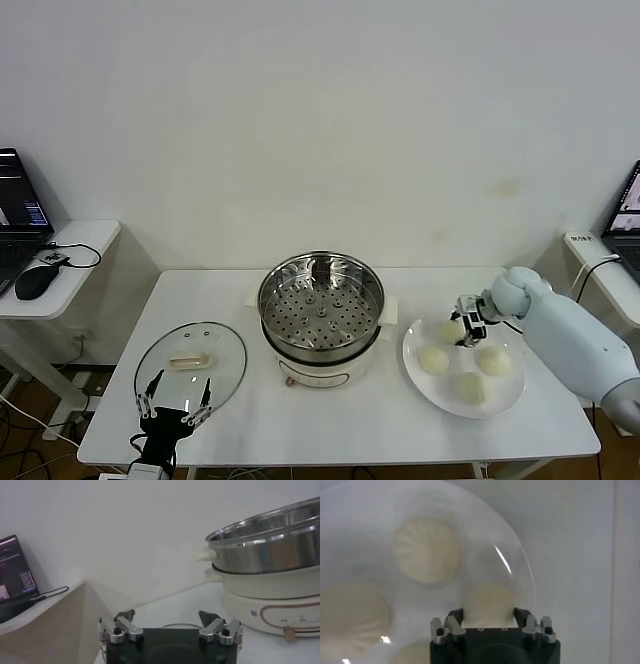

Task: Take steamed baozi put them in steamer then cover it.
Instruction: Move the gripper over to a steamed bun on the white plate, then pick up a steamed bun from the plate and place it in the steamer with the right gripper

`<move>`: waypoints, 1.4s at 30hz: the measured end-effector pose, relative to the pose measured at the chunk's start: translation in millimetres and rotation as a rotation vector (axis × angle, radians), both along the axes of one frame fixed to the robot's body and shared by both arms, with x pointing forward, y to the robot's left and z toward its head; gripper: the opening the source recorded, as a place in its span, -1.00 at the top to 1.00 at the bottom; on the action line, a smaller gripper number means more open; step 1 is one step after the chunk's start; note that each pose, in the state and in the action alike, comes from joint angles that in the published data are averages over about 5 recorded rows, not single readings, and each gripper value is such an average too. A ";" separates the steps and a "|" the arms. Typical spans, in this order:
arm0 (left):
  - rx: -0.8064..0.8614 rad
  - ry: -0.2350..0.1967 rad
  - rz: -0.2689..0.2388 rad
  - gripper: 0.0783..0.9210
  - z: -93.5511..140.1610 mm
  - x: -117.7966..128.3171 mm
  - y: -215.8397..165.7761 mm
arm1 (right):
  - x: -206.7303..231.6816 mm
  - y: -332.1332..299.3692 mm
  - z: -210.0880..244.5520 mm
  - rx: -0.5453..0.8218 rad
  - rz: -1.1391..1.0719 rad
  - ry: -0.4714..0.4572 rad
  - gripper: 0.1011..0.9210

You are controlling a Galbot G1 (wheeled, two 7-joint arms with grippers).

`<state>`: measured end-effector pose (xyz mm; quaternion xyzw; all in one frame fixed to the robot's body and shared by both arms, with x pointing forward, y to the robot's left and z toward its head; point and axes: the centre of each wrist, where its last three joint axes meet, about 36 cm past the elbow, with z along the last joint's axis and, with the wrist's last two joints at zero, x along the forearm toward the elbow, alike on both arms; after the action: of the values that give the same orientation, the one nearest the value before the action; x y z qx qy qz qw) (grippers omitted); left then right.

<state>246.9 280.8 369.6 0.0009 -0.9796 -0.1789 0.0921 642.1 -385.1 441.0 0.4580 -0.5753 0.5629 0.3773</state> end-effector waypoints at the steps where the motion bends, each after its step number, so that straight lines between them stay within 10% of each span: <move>1: 0.000 -0.001 -0.001 -0.77 0.2 0.1 0.0 | 0.0 -0.2 1.4 0.000 0.000 0.001 -0.26; 30: -0.007 -0.023 -0.007 -0.77 4.3 3.4 9.4 | 38.9 95.3 216.0 0.149 0.254 -0.193 -0.28; 42: -0.006 -0.032 0.000 -0.77 6.9 2.8 13.3 | 57.9 217.0 220.0 0.149 0.537 -0.204 -0.29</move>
<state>249.7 294.0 376.5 0.0036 -0.9814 -0.1761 0.0764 700.0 -168.1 661.0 0.5612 -0.5084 0.6419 0.1204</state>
